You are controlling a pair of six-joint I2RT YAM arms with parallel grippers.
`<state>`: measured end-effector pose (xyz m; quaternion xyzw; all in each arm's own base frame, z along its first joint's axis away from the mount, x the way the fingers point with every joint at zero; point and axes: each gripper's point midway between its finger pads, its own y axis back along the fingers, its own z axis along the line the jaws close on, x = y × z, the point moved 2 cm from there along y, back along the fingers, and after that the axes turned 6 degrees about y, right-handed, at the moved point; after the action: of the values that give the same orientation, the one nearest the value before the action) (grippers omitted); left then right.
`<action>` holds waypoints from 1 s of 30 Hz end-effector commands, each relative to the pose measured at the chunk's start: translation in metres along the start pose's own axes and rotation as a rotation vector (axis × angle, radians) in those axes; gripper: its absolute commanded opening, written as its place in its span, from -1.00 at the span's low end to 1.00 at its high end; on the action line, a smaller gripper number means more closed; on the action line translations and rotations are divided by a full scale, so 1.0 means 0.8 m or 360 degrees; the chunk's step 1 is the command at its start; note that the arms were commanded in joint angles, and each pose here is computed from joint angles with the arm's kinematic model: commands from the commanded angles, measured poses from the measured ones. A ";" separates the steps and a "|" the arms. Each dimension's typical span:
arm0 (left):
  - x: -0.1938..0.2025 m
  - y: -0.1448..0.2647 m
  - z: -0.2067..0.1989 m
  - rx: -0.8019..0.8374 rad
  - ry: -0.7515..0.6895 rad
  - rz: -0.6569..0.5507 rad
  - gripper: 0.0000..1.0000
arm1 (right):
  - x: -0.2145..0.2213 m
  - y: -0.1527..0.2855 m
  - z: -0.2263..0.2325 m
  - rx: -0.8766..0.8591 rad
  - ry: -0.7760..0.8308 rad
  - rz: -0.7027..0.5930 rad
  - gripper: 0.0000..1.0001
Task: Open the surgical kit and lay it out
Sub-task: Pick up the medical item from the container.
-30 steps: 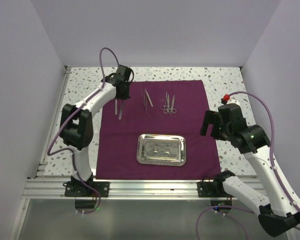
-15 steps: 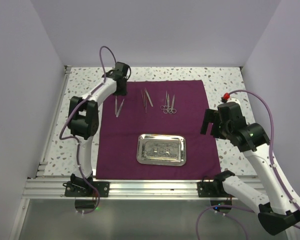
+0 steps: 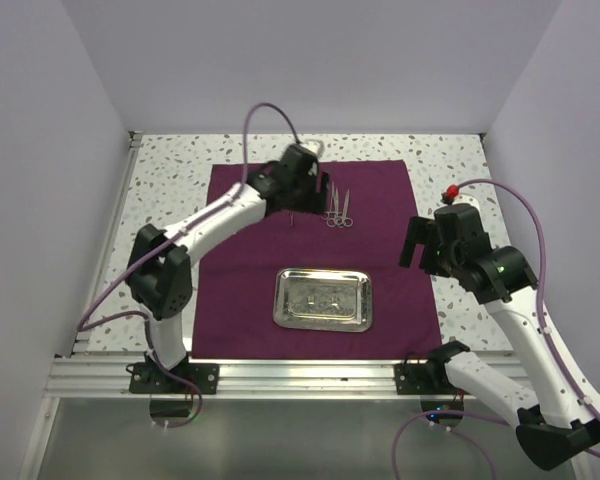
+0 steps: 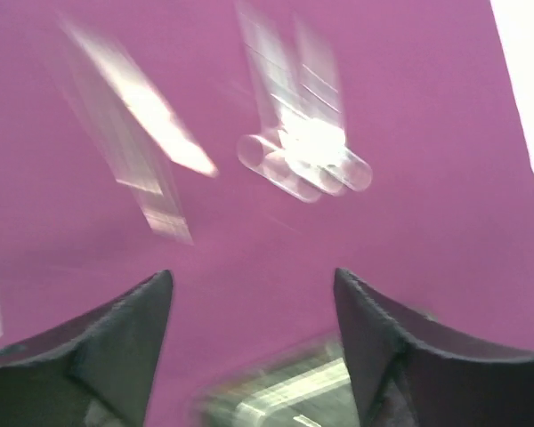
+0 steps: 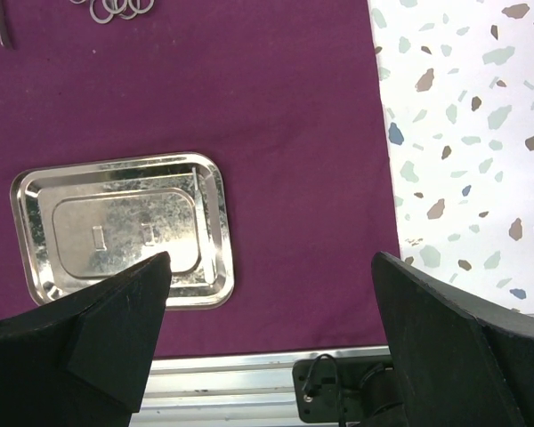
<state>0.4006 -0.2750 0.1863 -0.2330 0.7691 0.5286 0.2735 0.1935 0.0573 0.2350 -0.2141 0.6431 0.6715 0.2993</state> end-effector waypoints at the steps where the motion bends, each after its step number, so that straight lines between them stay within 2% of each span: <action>1: 0.109 -0.017 -0.080 0.0125 -0.0070 0.0285 0.46 | -0.003 0.005 -0.001 -0.0014 -0.0030 -0.0046 0.97; 5: 0.177 -0.030 -0.119 0.0105 -0.0170 0.0407 0.24 | 0.008 0.011 -0.009 0.0010 -0.0019 -0.0028 0.97; 10: 0.232 -0.045 -0.150 0.0059 -0.0242 0.0495 0.13 | 0.015 0.019 -0.019 0.0031 0.0002 -0.0029 0.97; 24: 0.262 -0.056 -0.169 -0.0026 -0.0218 0.0506 0.08 | 0.025 0.032 -0.033 0.0070 0.0079 -0.0028 0.97; 30: 0.279 -0.065 -0.170 -0.0121 -0.0272 0.0529 -0.08 | 0.022 0.033 -0.034 0.0068 0.0109 -0.0036 0.97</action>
<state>0.2476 -0.4305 0.0432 -0.0583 0.7638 0.5982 0.2353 0.1622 0.0378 0.2369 -0.2281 0.6562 0.6564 0.2942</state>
